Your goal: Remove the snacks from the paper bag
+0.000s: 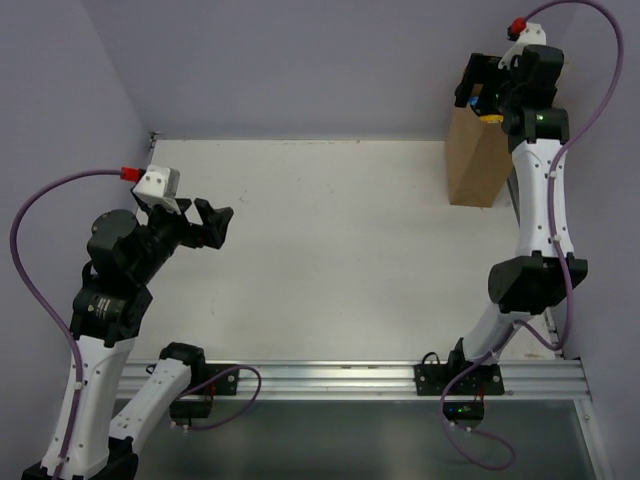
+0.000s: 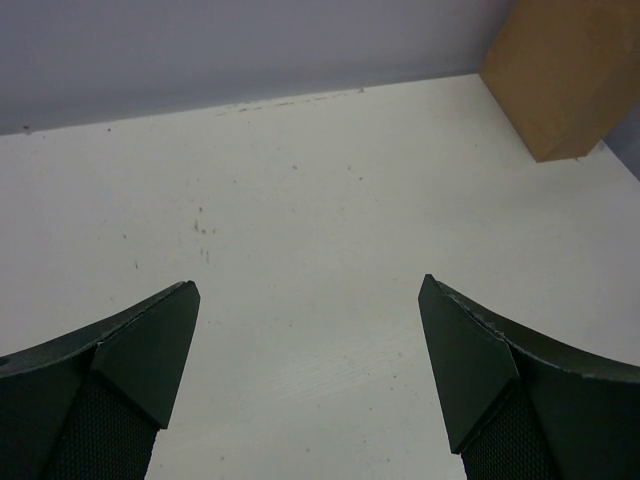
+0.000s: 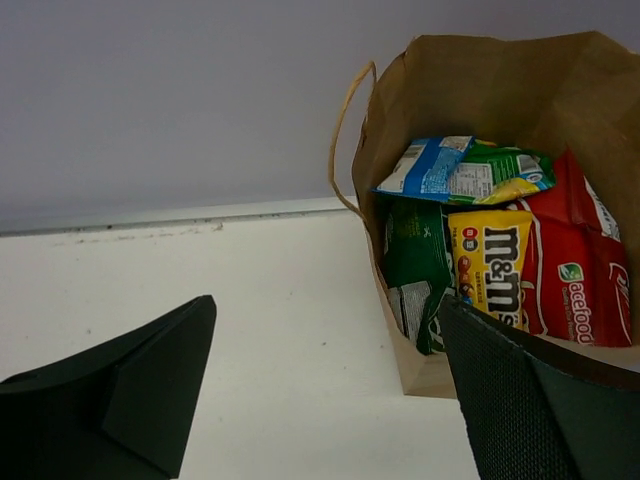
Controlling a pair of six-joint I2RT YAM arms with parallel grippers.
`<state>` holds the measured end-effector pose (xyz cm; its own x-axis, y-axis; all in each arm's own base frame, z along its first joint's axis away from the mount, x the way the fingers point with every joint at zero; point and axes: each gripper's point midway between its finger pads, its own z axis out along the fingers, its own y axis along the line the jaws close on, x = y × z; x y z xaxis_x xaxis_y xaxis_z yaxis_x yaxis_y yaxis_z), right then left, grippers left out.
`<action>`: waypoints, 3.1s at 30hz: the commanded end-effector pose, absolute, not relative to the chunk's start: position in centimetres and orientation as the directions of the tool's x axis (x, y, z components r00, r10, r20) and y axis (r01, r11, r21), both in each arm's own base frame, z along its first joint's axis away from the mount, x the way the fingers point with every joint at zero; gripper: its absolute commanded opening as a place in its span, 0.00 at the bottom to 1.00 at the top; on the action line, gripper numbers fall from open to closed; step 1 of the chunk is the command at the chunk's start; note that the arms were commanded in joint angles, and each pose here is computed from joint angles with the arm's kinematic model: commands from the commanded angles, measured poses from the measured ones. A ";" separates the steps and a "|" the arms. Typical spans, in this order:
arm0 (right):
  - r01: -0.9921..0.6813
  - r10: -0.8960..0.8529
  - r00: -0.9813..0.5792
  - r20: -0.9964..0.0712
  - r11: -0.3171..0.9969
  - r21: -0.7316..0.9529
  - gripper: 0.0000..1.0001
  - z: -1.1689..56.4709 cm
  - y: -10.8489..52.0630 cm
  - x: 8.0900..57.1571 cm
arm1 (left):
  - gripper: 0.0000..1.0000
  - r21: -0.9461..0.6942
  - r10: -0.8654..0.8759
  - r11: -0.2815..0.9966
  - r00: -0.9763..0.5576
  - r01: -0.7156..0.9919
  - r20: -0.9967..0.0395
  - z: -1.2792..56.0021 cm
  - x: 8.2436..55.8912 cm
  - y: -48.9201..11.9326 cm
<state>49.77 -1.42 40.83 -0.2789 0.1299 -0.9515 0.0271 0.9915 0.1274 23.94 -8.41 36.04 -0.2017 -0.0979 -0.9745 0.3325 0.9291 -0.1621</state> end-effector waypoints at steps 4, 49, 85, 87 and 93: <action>-0.101 0.063 -0.300 -0.952 0.990 0.097 0.90 38.7 -1.2 53.8 | 1.00 -0.170 -0.099 0.912 -0.202 0.374 -0.974 35.9 24.0 -9.4; -0.696 -0.176 -0.443 -0.879 0.686 0.213 0.09 29.2 23.4 26.5 | 1.00 -0.245 -0.124 0.871 -0.290 0.427 -0.949 37.8 24.3 -11.3; -0.419 -0.224 -0.439 -0.870 0.908 -0.022 0.66 32.3 9.6 42.5 | 1.00 -0.245 -0.066 0.857 -0.374 0.454 -0.925 34.0 23.7 -11.8; -0.469 -0.239 -0.454 -0.858 0.883 0.002 0.61 31.3 10.6 42.6 | 1.00 -0.247 -0.064 0.854 -0.379 0.458 -0.923 33.9 23.8 -11.9; -0.496 -0.243 -0.453 -0.858 0.868 0.016 0.37 30.5 11.2 43.3 | 1.00 -0.258 -0.070 0.845 -0.382 0.468 -0.922 34.8 24.5 -12.4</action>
